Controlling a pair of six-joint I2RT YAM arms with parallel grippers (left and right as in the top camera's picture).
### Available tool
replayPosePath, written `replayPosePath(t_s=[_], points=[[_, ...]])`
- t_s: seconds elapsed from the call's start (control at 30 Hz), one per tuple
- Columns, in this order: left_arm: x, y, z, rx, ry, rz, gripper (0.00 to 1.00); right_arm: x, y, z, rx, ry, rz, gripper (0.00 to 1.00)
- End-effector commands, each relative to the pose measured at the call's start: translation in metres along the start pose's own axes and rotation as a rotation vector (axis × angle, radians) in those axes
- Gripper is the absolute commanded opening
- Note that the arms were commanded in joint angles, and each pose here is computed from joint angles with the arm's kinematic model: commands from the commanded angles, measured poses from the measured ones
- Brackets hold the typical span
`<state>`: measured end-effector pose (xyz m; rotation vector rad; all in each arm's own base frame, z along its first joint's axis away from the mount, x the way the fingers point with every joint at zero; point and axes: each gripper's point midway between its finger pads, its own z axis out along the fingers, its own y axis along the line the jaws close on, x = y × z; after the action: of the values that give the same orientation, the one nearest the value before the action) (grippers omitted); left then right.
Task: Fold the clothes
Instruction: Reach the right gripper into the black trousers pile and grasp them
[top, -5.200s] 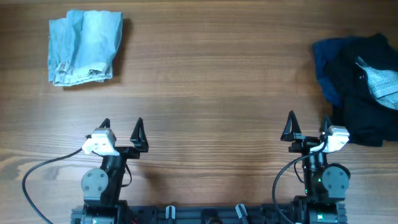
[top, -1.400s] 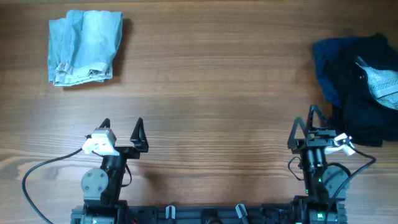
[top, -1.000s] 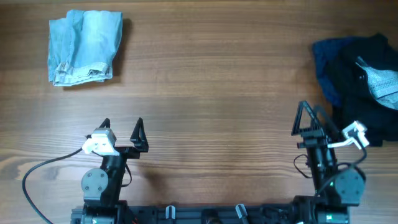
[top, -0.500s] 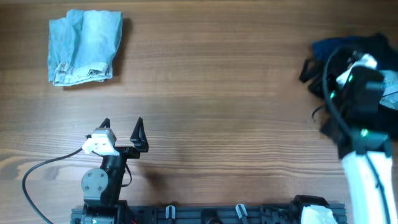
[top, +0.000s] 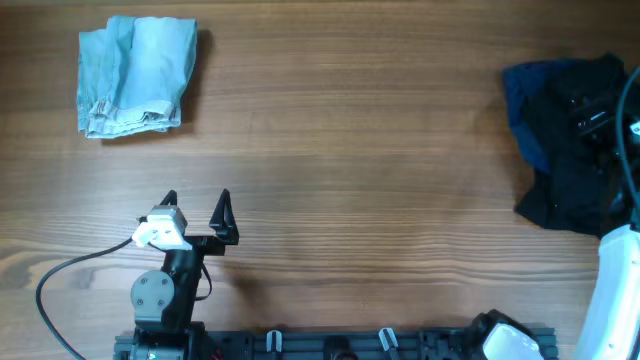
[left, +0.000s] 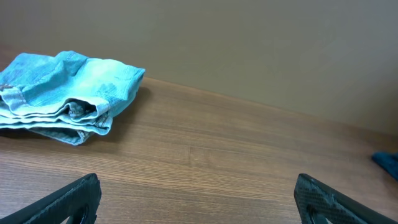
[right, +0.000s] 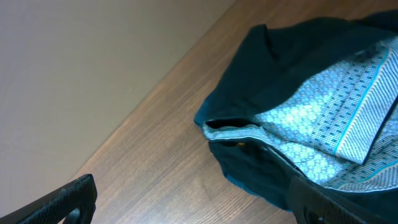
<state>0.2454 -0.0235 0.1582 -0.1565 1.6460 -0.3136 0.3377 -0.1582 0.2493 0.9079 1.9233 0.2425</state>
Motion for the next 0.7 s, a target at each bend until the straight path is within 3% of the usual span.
replayPosePath(t_s=[0.0,0.13,0.4,0.67], points=[[0.003,0.0,0.0,-0.002,0.008,0.02,1.0,-0.004,-0.001,-0.002,-0.017,0.014,0.018,1.0],[0.003,0.0,0.0,-0.002,0.008,0.02,1.0,-0.009,-0.005,0.006,-0.004,-0.008,-0.116,1.0],[0.003,0.0,0.0,-0.002,0.008,0.02,1.0,-0.014,-0.059,0.042,0.052,0.029,0.102,1.0],[0.003,0.0,0.0,-0.002,0.008,0.02,1.0,-0.04,-0.078,0.039,0.023,-0.047,0.034,1.0]])
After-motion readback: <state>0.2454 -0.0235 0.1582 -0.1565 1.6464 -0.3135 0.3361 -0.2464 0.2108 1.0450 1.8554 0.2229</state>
